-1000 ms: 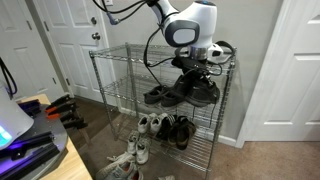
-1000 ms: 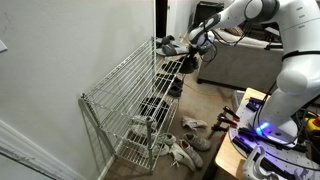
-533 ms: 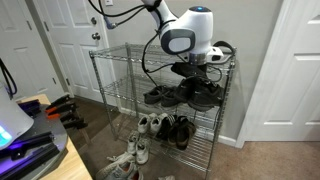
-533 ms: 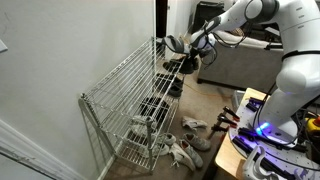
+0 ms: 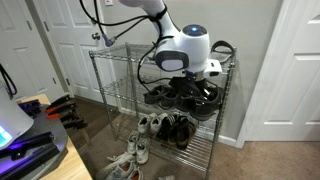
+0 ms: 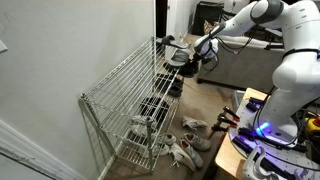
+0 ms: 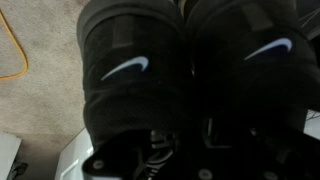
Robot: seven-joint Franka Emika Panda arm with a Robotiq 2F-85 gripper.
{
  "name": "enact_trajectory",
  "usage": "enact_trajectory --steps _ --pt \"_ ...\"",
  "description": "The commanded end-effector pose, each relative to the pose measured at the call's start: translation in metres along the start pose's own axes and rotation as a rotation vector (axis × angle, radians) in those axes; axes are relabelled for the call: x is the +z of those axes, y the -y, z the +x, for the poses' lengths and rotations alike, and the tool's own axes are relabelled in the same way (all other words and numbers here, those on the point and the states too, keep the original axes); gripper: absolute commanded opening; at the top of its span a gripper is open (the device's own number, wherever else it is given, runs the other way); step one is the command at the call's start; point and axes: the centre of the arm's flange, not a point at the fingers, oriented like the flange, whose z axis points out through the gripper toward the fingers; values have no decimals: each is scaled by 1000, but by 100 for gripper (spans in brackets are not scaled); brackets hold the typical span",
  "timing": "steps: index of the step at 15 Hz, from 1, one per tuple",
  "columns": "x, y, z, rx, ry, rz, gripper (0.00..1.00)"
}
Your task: Move the shoes to a lower shelf
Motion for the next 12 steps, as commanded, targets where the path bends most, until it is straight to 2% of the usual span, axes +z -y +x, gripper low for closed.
enact_trajectory --steps 1,4,9,12 --pt "-3 -9 -15 -20 -135 30 4" --pt "7 -10 -22 -25 -191 56 4" --pt "35 -12 -36 -78 -203 59 4" --pt "47 -5 -26 -123 -208 55 4"
